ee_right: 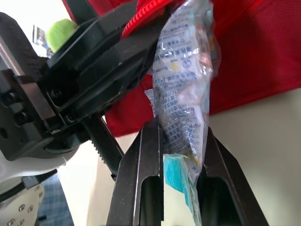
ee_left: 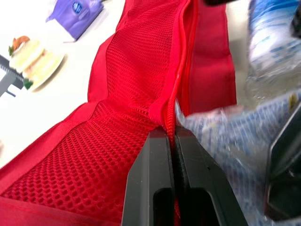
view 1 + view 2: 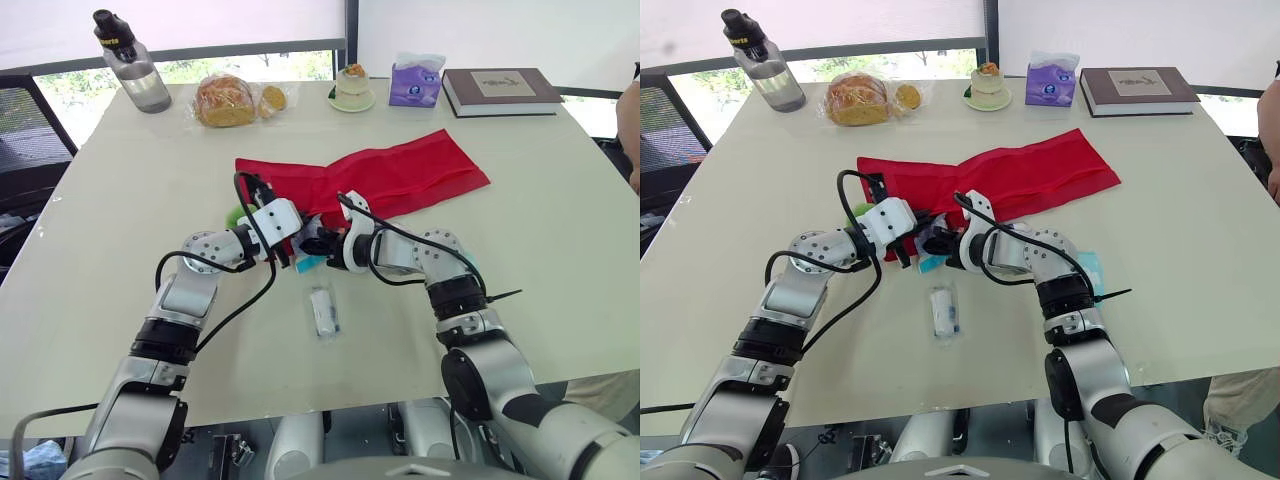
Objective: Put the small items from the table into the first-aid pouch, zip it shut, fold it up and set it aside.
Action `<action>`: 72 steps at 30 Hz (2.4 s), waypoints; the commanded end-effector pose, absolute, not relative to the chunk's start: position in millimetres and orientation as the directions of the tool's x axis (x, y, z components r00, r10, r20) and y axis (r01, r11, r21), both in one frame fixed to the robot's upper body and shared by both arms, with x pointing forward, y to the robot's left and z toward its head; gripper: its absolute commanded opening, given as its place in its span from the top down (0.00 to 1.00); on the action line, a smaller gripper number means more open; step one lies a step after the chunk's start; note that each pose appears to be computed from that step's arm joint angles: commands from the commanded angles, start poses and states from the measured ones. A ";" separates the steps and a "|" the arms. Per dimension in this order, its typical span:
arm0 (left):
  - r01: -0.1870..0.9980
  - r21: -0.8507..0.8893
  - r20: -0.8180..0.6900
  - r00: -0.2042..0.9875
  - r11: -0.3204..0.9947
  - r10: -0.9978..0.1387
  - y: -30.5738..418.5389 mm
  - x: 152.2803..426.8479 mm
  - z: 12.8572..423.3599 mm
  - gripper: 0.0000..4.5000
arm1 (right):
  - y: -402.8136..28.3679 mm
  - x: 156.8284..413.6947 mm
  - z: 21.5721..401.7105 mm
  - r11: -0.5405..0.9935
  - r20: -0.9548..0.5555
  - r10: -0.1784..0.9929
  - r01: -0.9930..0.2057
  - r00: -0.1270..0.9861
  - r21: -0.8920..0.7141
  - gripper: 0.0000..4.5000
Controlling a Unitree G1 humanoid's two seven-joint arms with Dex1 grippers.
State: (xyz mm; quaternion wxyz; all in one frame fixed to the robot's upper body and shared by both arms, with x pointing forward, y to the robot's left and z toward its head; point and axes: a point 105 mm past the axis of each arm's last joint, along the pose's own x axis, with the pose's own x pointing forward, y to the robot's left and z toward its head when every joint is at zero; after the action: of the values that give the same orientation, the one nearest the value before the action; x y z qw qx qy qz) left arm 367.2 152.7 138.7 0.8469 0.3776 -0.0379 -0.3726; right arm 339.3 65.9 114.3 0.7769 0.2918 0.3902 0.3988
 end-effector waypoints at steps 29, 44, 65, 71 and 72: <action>0.648 0.623 -0.202 0.675 0.439 -0.710 145.4 359.1 135.0 0.98 | 80.7 363.6 155.4 0.393 -0.179 0.844 -0.356 0.505 0.848 0.97; 0.660 0.590 -0.178 0.669 0.466 -0.722 149.0 367.6 134.4 1.00 | 69.0 345.1 148.5 0.447 -0.214 0.847 -0.436 0.486 0.781 0.39; 0.792 0.258 -0.118 0.594 0.553 -0.796 151.1 369.9 139.7 1.00 | 25.6 330.6 158.9 0.543 -0.189 0.816 -0.612 0.546 0.576 0.39; 0.804 0.197 -0.104 0.586 0.561 -0.804 155.0 376.6 144.4 1.00 | 14.9 330.3 158.9 0.592 -0.210 0.802 -0.699 0.559 0.401 0.39; 0.804 0.194 -0.105 0.586 0.562 -0.803 155.6 377.5 144.4 1.00 | 13.7 329.4 160.3 0.587 -0.201 0.807 -0.714 0.556 0.381 0.39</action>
State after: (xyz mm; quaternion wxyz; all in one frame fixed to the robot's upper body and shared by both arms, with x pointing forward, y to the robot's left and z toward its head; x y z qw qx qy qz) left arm 375.1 153.9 130.9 0.8825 0.1132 0.0240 -0.4558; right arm 333.4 10.4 142.6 0.8725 0.1380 0.2227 0.4123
